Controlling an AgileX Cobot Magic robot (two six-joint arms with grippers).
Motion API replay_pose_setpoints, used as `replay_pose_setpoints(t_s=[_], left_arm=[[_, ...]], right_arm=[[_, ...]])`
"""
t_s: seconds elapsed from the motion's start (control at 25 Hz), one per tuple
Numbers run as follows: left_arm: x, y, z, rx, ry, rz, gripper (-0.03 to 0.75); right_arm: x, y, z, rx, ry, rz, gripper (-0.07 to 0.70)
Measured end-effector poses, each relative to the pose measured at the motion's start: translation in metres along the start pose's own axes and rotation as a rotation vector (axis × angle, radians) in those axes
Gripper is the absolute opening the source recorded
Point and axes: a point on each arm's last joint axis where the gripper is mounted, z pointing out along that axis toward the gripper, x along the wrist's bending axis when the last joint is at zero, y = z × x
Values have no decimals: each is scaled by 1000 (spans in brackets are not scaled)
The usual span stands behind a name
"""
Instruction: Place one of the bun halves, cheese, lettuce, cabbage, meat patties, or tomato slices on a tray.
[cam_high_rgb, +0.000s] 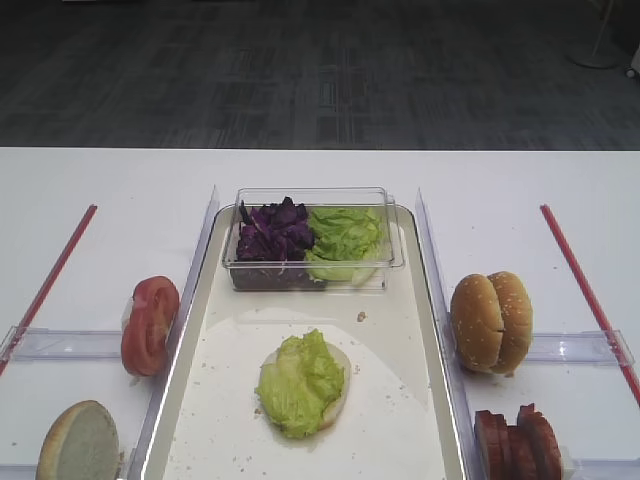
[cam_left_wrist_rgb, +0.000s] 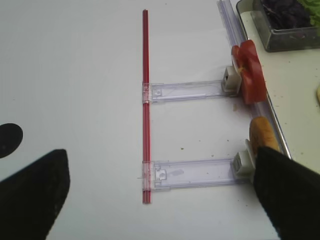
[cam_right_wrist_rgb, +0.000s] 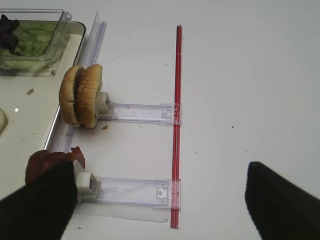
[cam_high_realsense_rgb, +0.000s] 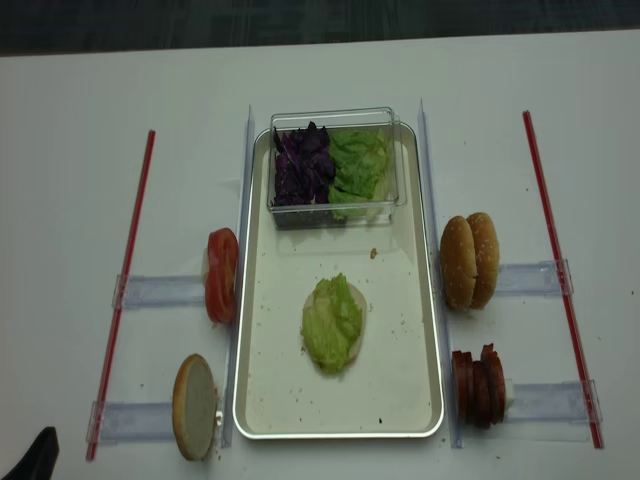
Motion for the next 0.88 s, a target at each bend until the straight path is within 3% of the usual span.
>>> replay_pose_setpoints(t_s=[0.88], left_arm=[[0,0,0,0,0,0,689]], right_arm=[[0,0,0,0,0,0,692]])
